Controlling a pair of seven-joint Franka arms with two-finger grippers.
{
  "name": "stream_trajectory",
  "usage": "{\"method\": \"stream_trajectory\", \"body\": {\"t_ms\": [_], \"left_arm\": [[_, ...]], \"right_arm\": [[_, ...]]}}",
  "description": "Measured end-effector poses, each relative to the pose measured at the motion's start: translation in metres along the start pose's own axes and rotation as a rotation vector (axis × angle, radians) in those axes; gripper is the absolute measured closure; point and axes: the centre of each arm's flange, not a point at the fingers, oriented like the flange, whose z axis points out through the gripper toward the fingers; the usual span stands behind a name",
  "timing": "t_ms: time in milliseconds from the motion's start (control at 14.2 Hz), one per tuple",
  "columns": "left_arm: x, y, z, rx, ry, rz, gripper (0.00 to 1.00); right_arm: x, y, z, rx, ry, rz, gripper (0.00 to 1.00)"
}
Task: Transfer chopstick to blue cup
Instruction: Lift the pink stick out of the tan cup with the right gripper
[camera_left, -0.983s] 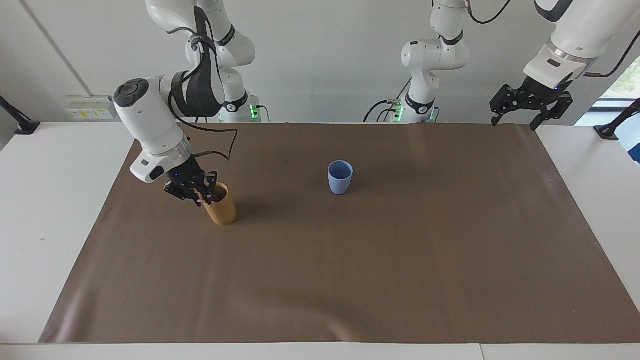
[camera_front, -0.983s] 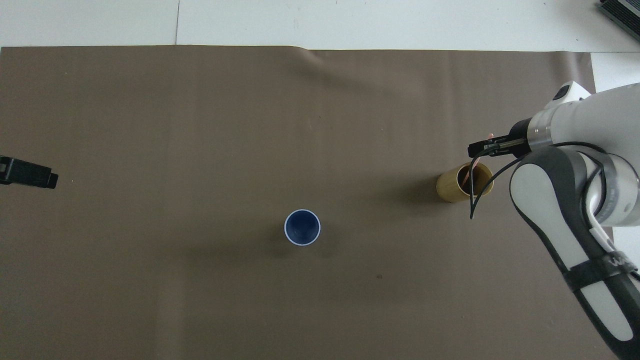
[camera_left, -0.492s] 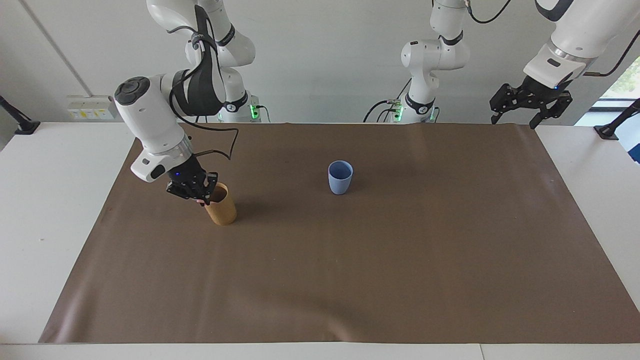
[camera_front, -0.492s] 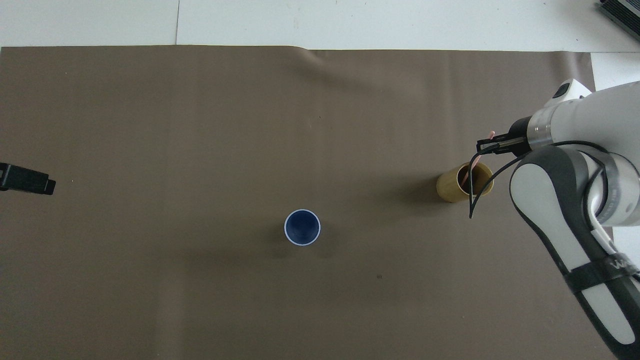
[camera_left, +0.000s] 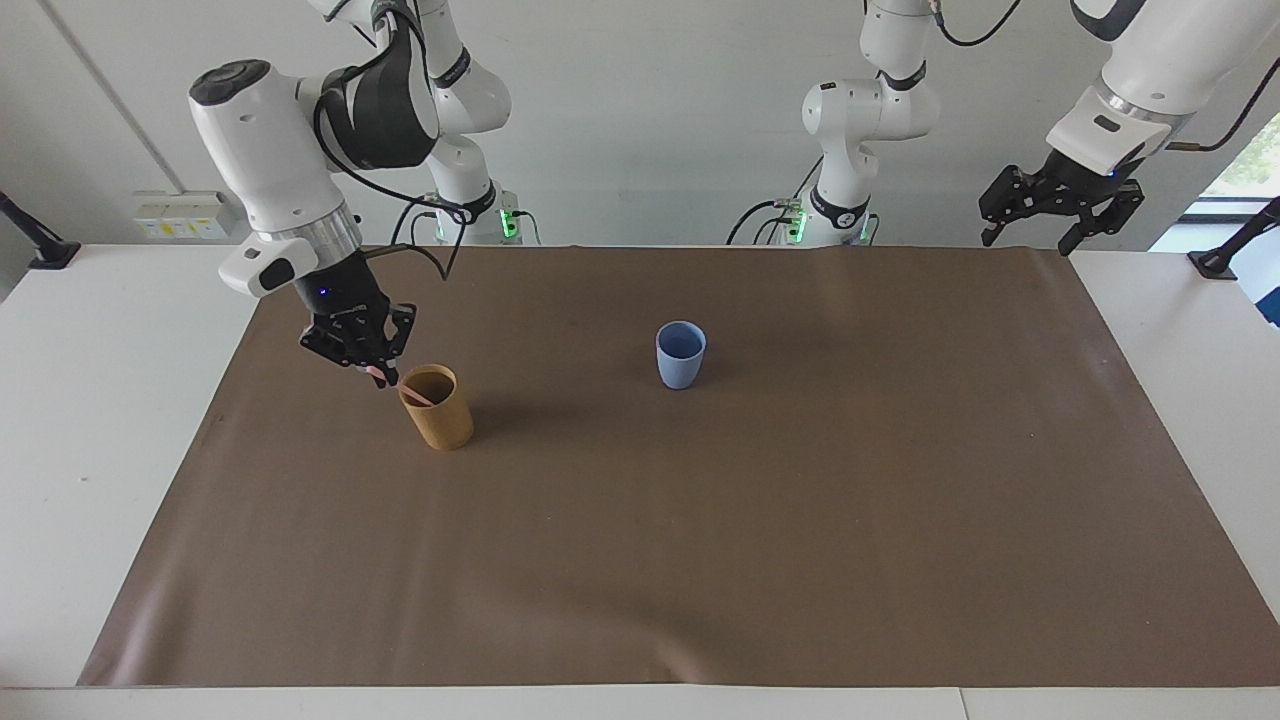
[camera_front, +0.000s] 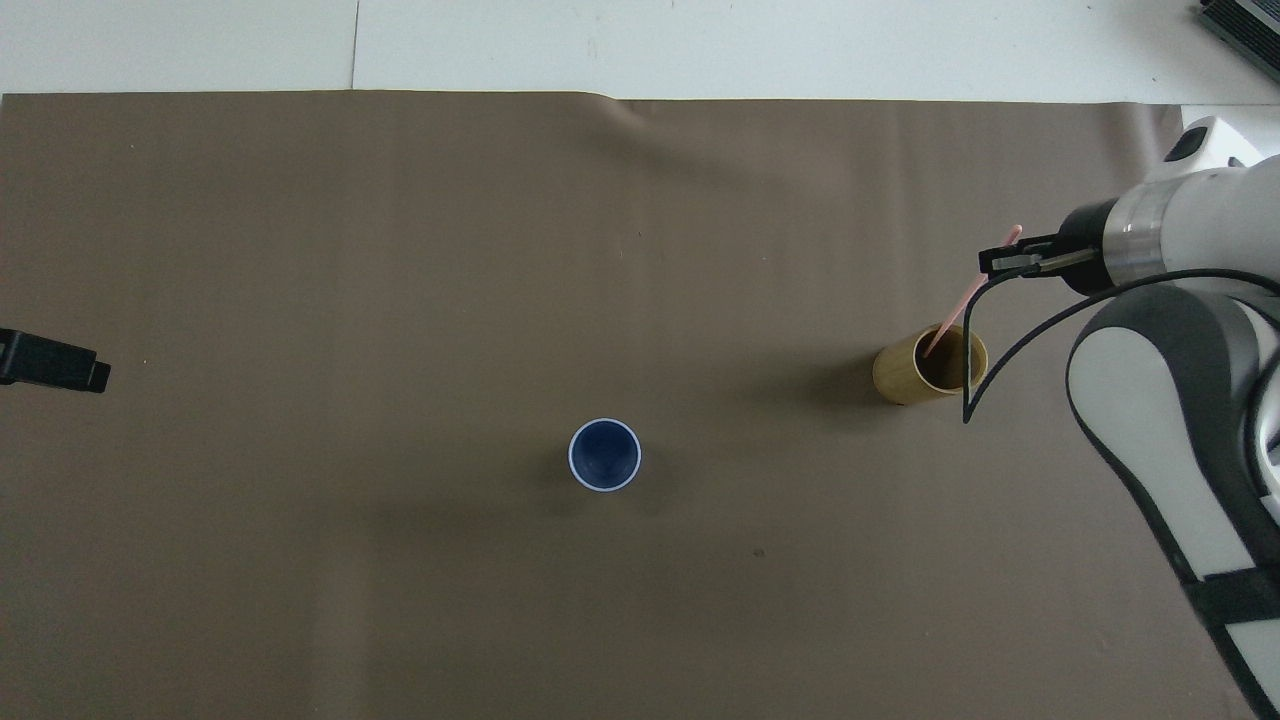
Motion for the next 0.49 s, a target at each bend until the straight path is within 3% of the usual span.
{"method": "stream_trajectory", "body": {"t_ms": [281, 492], "left_arm": [[0.0, 0.0, 0.0, 0.0, -0.001, 0.0, 0.0], [0.0, 0.0, 0.0, 0.0, -0.001, 0.0, 0.0]], "right_arm": [[-0.004, -0.009, -0.045, 0.004, 0.03, -0.013, 0.92], [-0.003, -0.03, -0.051, 0.017, 0.038, 0.022, 0.92]]}}
